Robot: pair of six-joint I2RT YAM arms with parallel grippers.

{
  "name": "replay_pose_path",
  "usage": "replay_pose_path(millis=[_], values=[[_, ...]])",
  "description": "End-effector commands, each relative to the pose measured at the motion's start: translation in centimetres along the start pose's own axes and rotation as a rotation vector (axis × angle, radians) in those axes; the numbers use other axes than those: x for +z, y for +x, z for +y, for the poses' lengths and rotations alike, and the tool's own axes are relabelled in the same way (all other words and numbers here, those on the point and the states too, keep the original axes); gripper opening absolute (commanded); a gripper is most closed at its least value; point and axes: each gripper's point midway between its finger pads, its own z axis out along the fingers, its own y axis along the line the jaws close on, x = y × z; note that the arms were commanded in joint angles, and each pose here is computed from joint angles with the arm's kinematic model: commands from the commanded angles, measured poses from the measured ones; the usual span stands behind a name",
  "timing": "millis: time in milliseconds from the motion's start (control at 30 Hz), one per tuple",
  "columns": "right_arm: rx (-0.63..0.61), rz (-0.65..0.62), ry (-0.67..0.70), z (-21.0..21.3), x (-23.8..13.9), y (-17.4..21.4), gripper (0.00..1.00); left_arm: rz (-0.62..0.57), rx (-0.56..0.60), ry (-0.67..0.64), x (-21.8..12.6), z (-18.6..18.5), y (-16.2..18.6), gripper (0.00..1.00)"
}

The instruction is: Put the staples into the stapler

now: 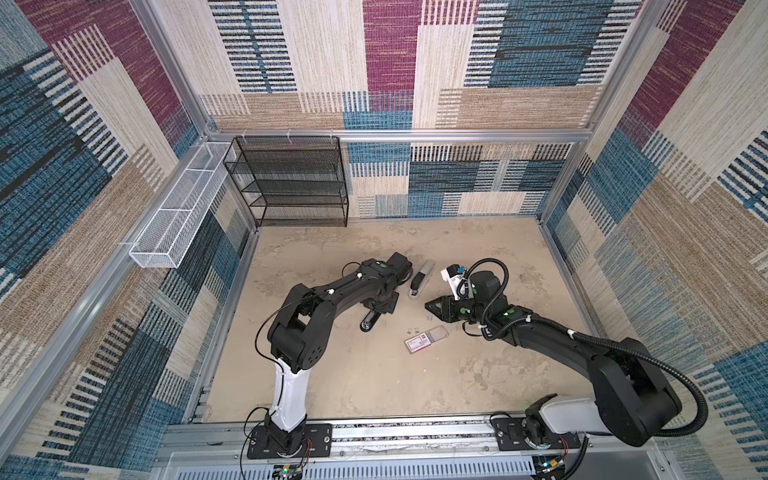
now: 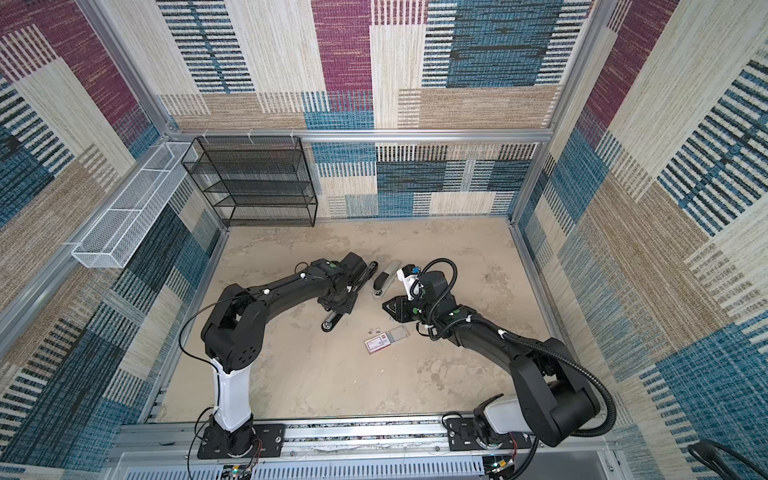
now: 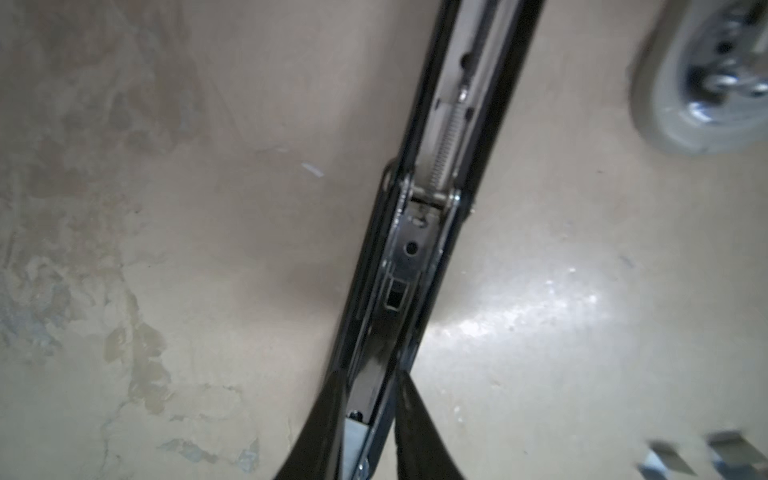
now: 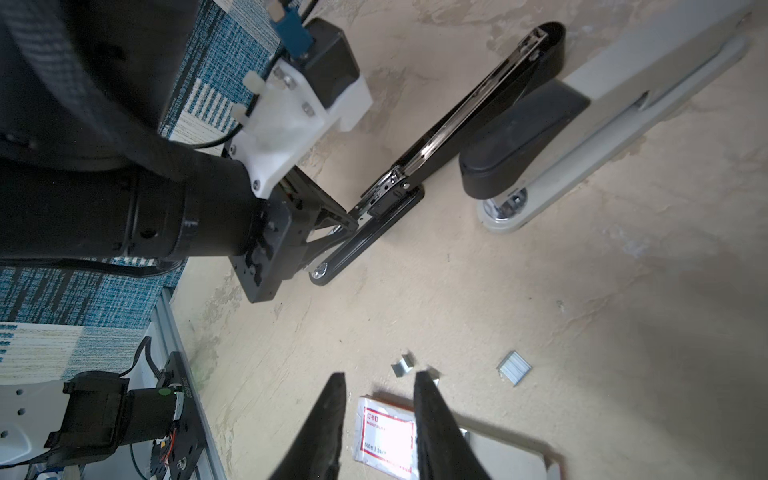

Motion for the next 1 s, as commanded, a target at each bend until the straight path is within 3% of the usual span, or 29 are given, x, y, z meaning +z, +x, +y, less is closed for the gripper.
replay_pose_path(millis=[0, 267, 400, 700, 800, 967], values=[[-0.022, -0.03, -0.038, 0.9, 0.1, -1.2, 0.32, 0.102, -0.006, -0.035, 0.9, 1.8, 3.0, 0.2], [-0.019, -0.017, -0.054, 0.9, 1.0, -1.6, 0.32, 0.139, -0.038, -0.07, 0.7, 4.5, 6.5, 0.19], [-0.023, -0.013, -0.07, 1.1, 1.7, -2.2, 0.34, 0.109, -0.035, -0.046, -0.7, 4.6, 6.7, 0.23], [-0.024, -0.017, -0.095, 1.7, 3.9, -5.1, 0.53, -0.064, -0.081, 0.021, -5.1, 4.7, 3.5, 0.38], [-0.025, -0.017, -0.105, 1.9, 4.9, -6.4, 0.55, -0.127, -0.128, 0.062, -5.3, 5.0, 2.5, 0.45], [0.013, -0.019, -0.069, 0.9, 7.2, -8.4, 0.55, -0.217, -0.213, 0.148, -4.5, 5.8, -0.8, 0.47]])
